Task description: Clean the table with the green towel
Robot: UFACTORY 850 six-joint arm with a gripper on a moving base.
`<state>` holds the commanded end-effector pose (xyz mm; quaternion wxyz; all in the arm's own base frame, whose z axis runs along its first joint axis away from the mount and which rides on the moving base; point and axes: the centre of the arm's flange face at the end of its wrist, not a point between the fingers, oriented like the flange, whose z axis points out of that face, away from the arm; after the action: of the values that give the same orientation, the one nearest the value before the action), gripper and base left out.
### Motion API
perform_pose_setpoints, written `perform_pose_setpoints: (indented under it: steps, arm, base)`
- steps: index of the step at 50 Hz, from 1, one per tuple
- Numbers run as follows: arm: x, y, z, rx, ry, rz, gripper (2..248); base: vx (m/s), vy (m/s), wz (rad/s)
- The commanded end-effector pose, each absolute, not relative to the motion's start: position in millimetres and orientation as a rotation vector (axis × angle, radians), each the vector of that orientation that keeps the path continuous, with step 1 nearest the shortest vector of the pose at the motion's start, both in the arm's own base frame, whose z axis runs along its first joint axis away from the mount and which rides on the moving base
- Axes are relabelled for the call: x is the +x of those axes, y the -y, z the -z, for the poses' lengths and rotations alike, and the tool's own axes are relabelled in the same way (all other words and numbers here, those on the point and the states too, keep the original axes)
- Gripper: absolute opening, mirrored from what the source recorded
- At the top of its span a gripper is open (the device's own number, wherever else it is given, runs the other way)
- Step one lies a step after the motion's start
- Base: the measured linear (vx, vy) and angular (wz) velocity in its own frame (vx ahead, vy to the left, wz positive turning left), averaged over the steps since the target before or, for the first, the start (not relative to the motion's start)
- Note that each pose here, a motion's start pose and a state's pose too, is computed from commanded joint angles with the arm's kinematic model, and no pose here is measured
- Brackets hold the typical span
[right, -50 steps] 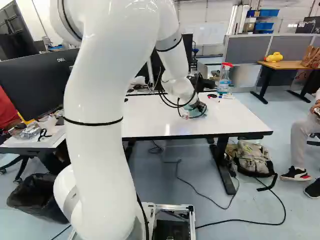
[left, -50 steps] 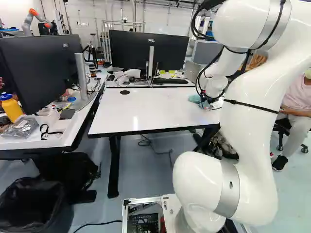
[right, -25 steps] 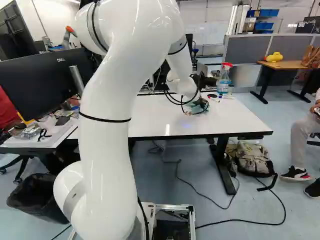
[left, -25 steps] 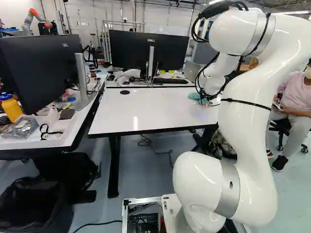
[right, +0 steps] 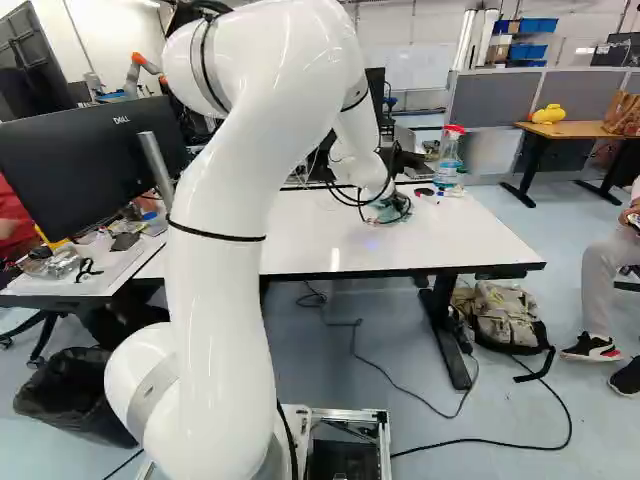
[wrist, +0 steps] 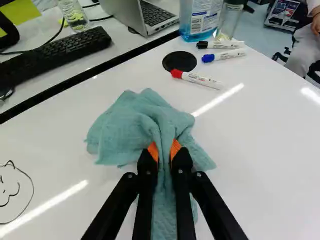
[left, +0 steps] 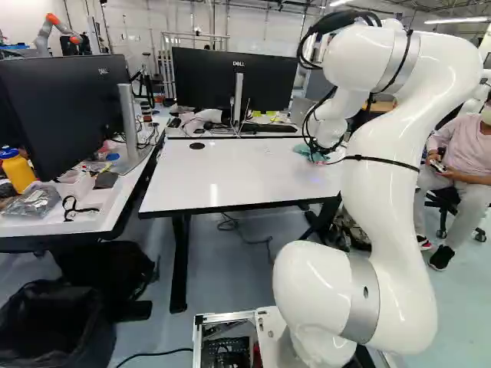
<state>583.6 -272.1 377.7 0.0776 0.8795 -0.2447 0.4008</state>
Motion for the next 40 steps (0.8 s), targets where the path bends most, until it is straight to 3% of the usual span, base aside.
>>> perform_pose_setpoints:
  steps: [40]
  arm:
    - [541,213,-384,2.706,0.663,-1.157,45]
  base:
    - [0.000,0.000,0.000]
